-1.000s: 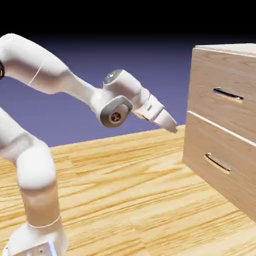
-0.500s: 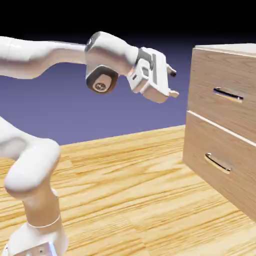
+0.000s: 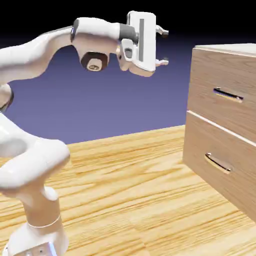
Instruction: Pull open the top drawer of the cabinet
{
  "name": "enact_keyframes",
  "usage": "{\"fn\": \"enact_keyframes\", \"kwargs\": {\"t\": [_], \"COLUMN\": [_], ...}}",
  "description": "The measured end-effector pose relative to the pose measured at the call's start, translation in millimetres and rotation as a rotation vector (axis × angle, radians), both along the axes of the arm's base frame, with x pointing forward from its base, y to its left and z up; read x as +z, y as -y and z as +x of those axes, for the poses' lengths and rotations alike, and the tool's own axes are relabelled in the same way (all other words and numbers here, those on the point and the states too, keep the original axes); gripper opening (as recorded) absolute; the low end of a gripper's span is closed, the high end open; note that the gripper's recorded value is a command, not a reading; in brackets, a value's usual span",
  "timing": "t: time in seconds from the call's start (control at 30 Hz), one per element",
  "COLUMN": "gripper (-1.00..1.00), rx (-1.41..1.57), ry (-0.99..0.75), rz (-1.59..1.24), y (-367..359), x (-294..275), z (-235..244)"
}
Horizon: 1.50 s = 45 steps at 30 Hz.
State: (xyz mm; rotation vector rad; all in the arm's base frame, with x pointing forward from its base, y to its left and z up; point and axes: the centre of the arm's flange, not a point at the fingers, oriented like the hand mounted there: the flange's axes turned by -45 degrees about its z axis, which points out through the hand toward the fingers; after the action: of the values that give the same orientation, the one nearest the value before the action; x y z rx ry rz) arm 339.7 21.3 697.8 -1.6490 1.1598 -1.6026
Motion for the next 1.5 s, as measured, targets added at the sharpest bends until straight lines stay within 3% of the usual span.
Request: {"fn": "enact_keyframes", "kwargs": {"t": [0.27,0.53,1.0,1.2,1.23,1.5], "gripper": [1.0,1.0,1.0,1.0,-1.0,-1.0], "rx": [0.029,0.082,0.138,0.138,0.138,0.139], "ry": [0.116,0.171,0.172,0.172,0.172,0.174], "rz": [0.119,0.237,0.507,0.507,0.507,0.507], "y": [-43.1,-64.1,-2.6,-2.8,-2.7,-2.6], "x": [-12.9,-60.8,-216.8,-216.7,-216.9,-216.8], "z": [44.3,117.3,255.7,301.3,305.7,250.8]}}
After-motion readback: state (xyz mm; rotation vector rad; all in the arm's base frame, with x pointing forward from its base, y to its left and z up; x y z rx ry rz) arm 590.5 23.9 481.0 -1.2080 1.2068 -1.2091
